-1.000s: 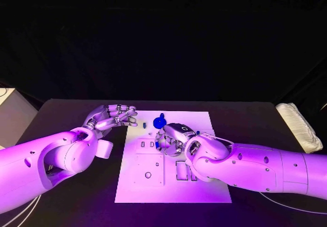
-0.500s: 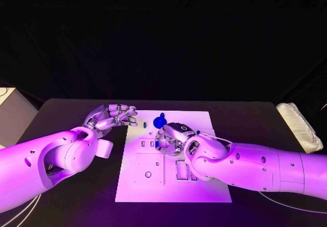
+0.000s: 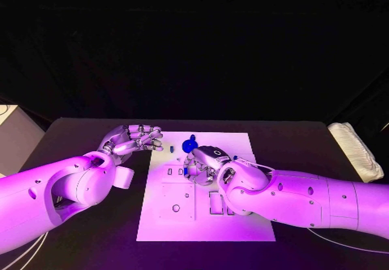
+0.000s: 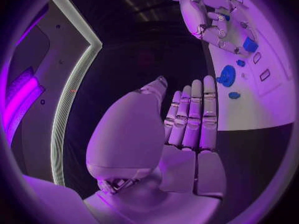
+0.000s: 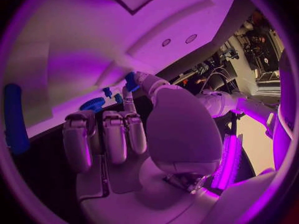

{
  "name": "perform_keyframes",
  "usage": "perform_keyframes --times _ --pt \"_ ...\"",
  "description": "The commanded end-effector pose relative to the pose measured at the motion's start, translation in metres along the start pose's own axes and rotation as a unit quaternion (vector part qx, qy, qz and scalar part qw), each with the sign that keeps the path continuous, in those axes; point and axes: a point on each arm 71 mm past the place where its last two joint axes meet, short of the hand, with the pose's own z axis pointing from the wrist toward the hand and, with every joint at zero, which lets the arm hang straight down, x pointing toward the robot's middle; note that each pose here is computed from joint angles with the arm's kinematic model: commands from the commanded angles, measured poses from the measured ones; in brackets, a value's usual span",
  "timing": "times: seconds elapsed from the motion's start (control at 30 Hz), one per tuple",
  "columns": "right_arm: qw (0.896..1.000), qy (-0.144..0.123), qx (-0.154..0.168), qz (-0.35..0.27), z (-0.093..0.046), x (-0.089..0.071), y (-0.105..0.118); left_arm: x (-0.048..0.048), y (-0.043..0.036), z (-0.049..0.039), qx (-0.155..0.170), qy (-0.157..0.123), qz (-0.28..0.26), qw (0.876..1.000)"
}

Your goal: Assemble the parts on the task board

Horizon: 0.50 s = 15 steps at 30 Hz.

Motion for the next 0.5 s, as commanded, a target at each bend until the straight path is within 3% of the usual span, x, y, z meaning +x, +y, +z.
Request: perform_keyframes --times 0.03,0.5 --pt "1.000 0.001 -0.001 -0.009 -0.0003 0.0016 -0.0002 0.0019 -0.0008 0.0002 0.003 0.008 0.000 1.000" --pt "1.000 0.013 0.000 -0.013 0.0009 0.0042 -0.0008 0.0010 -0.0005 0.0005 0.002 0.008 0.000 1.000"
